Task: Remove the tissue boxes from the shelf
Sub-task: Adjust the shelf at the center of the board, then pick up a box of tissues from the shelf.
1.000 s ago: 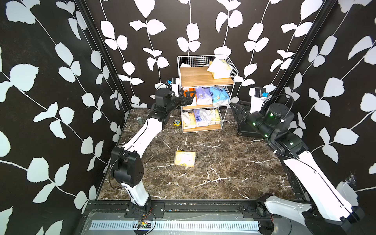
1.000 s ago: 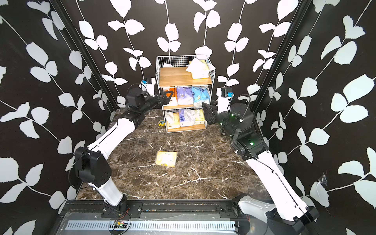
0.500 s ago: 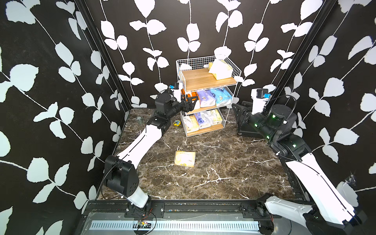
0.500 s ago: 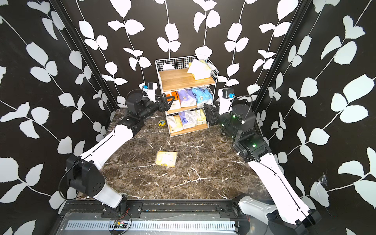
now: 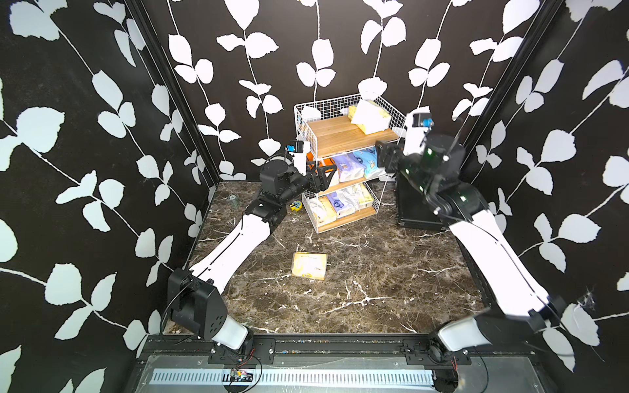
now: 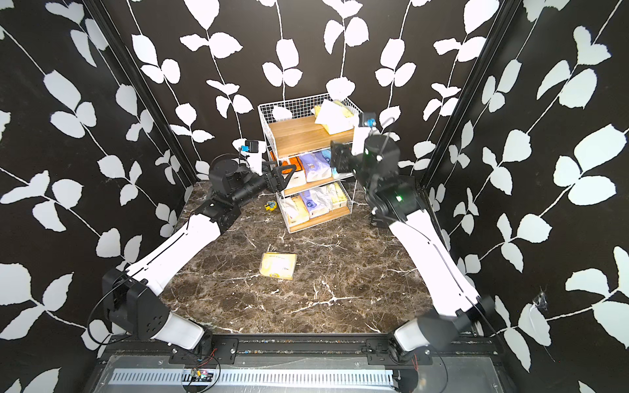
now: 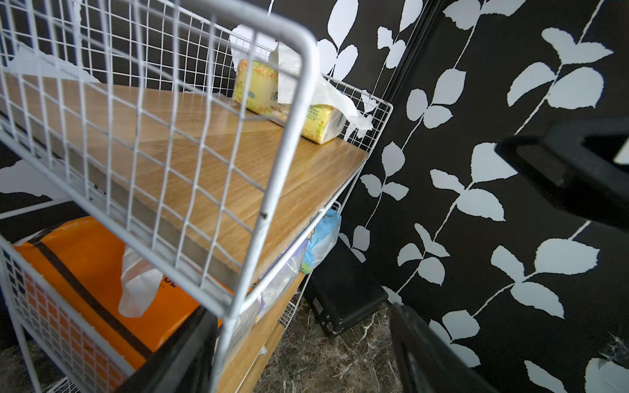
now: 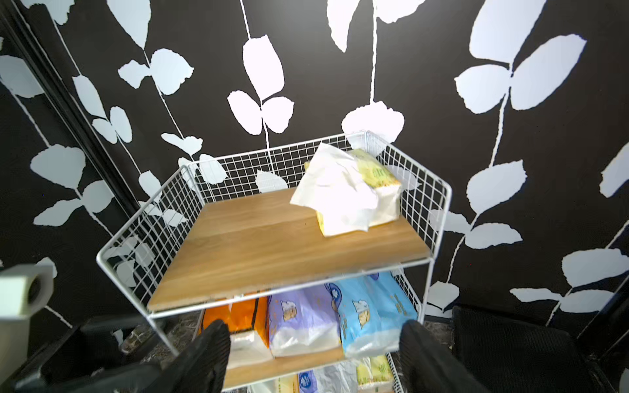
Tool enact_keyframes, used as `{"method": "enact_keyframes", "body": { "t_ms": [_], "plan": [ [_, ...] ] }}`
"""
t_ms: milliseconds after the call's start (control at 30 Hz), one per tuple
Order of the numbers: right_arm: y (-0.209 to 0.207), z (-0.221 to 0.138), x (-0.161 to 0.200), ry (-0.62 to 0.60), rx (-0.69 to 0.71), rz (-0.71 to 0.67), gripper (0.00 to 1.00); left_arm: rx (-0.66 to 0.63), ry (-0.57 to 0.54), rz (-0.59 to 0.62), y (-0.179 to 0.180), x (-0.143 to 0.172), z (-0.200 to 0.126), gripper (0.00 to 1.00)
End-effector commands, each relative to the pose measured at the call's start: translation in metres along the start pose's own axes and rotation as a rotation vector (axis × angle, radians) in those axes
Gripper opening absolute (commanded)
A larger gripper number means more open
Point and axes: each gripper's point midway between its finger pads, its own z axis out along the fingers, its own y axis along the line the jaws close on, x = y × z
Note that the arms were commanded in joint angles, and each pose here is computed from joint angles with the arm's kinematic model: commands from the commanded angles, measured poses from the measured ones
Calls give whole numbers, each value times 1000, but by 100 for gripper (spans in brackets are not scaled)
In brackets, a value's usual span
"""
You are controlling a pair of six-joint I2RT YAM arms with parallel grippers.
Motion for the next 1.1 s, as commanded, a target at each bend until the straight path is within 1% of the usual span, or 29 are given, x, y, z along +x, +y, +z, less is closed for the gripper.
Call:
{"method": "enact_keyframes", "body": {
  "t_ms": [0,67,133,200,333,367,533,800,867,967,1000,1067],
  "plan": [
    [-6,27,-8,-4,69,-35,81,50,1,28,-21,-4,-12,78],
    [-8,45,-8,-9,99,-45,82,41,15,32,-18,0,-11,79],
    [-9,62,-4,-11,125,-56,85,38,27,32,-16,4,-9,80],
    [-10,76,-2,-16,138,-59,88,43,39,33,-15,8,-8,80],
    [-9,102,6,-20,136,-52,90,50,57,31,-14,16,-5,81],
    [-8,107,8,-22,136,-51,90,52,60,33,-14,16,-5,81],
    [-21,126,20,-45,223,-51,90,41,74,38,-9,25,-5,81],
    [-30,151,33,-70,282,-100,89,45,86,45,-8,33,-7,82],
    [-31,156,34,-79,272,-101,86,47,85,46,-9,33,-7,82],
    [-32,164,38,-87,245,-98,80,52,85,40,-10,33,-7,83],
    [-32,166,39,-86,244,-104,76,56,84,37,-10,33,-7,83],
    [-30,170,43,-86,232,-114,63,64,86,32,-12,33,-6,83]
  ]
}}
